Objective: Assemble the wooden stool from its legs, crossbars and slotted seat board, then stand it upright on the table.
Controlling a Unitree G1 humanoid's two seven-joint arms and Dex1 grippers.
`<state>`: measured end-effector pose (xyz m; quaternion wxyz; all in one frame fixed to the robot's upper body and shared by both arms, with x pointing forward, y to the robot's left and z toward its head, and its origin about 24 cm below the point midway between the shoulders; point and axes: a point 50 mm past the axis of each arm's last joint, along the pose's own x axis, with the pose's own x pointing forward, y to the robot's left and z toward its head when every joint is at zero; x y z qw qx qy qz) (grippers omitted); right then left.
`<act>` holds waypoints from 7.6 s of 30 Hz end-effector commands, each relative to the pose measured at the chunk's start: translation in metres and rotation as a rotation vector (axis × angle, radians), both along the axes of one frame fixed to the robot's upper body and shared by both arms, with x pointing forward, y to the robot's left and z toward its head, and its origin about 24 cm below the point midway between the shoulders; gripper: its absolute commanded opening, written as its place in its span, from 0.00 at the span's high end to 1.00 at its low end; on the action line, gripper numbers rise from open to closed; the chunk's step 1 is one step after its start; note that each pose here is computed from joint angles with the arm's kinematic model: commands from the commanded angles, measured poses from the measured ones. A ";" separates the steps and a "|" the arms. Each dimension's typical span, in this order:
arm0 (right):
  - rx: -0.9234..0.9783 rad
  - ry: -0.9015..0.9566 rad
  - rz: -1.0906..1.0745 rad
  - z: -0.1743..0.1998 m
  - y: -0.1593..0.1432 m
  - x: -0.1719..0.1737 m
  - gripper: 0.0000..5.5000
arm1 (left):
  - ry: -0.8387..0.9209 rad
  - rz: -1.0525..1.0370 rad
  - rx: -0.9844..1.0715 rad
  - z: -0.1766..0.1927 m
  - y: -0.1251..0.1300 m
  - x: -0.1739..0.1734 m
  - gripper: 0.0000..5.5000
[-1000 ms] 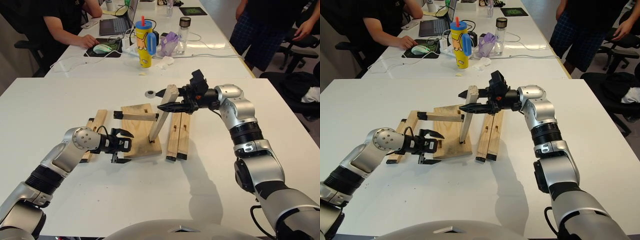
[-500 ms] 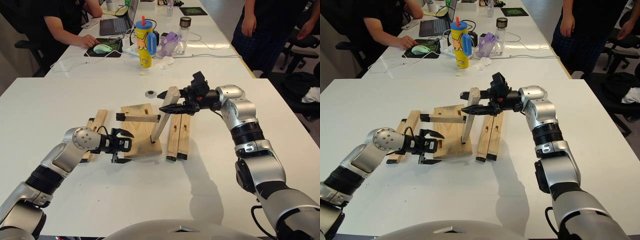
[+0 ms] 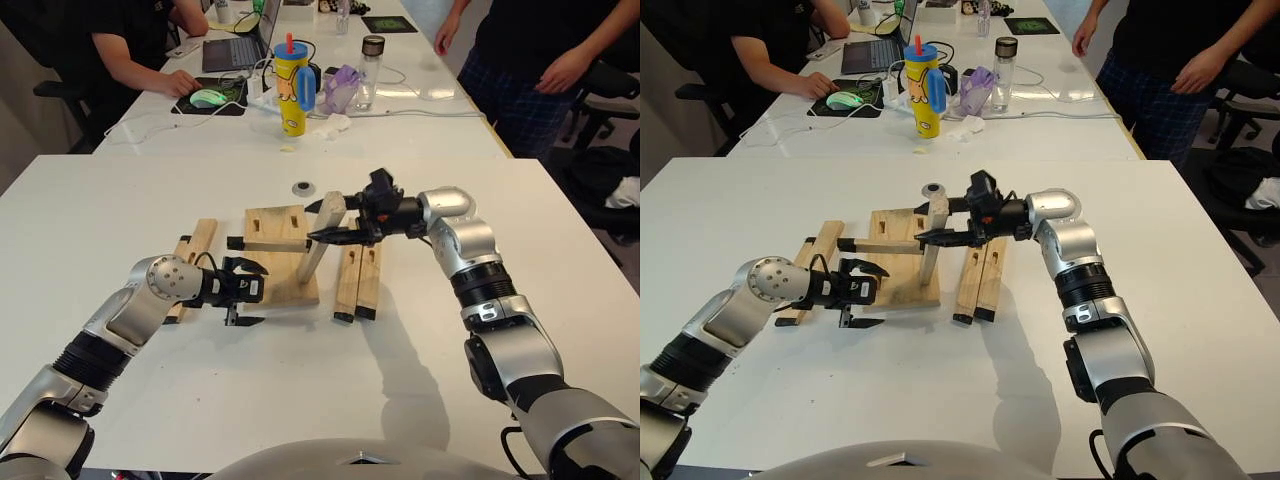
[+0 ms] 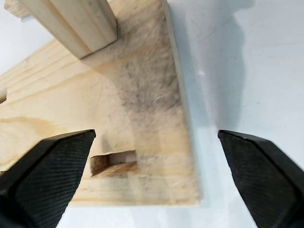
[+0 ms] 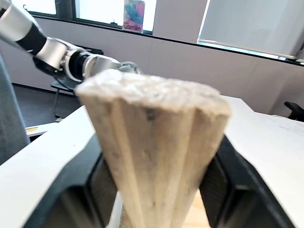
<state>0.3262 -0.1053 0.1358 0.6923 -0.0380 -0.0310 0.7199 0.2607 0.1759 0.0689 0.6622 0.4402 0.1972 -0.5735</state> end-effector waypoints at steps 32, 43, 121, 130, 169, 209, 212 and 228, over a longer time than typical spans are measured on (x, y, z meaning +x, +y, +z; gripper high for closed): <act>-0.282 0.649 -1.106 -0.058 -0.012 -0.086 0.41 | 0.016 0.204 -0.083 -0.092 -0.034 -0.034 0.13; -0.476 0.801 -1.120 -0.067 0.002 -0.093 0.41 | -0.017 0.238 -0.140 -0.075 -0.046 -0.031 0.13; 0.114 0.595 0.026 0.039 -0.052 -0.125 0.62 | 0.680 0.058 -1.354 0.147 -0.037 -0.037 0.13; 0.074 0.555 0.014 0.034 -0.055 -0.123 0.62 | 0.736 0.101 -1.310 0.140 -0.034 -0.036 0.29; 0.079 0.610 -0.465 -0.057 0.020 -0.081 0.41 | 0.443 0.592 -1.024 0.122 0.108 -0.032 0.63; -0.367 0.515 -0.682 -0.129 0.057 -0.066 0.41 | 0.284 0.431 -0.680 0.105 0.074 0.017 0.63; -0.371 0.512 -0.678 -0.129 0.058 -0.067 0.41 | 0.292 0.432 -0.668 0.107 0.077 0.015 0.63; -0.421 0.502 -0.649 -0.132 0.062 -0.069 0.41 | 0.260 0.371 -0.585 0.112 0.046 0.021 0.63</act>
